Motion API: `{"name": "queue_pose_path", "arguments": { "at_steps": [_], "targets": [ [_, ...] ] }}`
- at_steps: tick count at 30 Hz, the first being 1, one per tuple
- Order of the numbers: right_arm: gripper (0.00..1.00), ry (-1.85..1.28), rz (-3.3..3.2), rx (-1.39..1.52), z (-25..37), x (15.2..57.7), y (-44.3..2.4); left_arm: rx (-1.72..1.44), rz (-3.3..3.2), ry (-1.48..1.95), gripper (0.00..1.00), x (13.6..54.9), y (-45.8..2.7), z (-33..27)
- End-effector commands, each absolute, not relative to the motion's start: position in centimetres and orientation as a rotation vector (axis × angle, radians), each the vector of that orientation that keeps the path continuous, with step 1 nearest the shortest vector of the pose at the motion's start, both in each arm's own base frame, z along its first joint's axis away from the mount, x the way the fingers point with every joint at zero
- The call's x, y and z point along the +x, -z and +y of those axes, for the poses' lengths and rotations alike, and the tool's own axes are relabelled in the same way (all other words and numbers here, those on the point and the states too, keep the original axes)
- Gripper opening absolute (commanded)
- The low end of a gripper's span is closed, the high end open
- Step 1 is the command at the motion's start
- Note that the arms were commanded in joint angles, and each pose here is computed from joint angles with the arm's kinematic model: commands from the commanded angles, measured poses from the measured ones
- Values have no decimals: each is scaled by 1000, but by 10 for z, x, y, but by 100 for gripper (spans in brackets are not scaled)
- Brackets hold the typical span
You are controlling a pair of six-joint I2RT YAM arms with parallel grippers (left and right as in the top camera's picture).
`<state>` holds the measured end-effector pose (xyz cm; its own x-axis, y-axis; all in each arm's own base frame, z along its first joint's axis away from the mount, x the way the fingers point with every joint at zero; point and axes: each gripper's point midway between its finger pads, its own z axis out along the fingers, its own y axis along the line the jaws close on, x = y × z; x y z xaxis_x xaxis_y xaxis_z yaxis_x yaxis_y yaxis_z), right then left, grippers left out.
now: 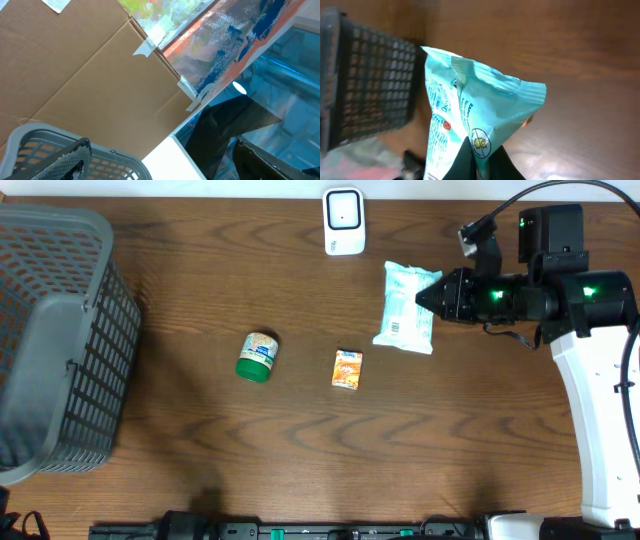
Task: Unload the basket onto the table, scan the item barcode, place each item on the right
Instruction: 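Hold the tissue pack up in front of the white scanner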
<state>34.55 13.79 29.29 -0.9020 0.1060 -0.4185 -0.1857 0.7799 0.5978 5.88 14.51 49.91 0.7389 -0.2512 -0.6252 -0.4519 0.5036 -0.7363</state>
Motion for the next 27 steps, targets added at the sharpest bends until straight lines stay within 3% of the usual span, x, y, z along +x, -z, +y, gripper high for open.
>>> {"name": "queue_pose_path", "arguments": {
  "at_steps": [1, 11, 18, 27],
  "targets": [
    [1, -613, 2490, -86, 122, 368, -290, -1058, 762, -130, 91, 60, -500, 144],
    [1, -105, 2044, -415, 176, 477, -311, -1058, 762, -130, 90, 60, -500, 144],
    [1, 136, 1784, -346, 188, 561, -302, -1058, 762, -130, 90, 60, -500, 144],
    [1, 305, 1429, -337, 203, 622, -276, -1060, 744, -118, 90, 58, -502, 144]
  ]
}}
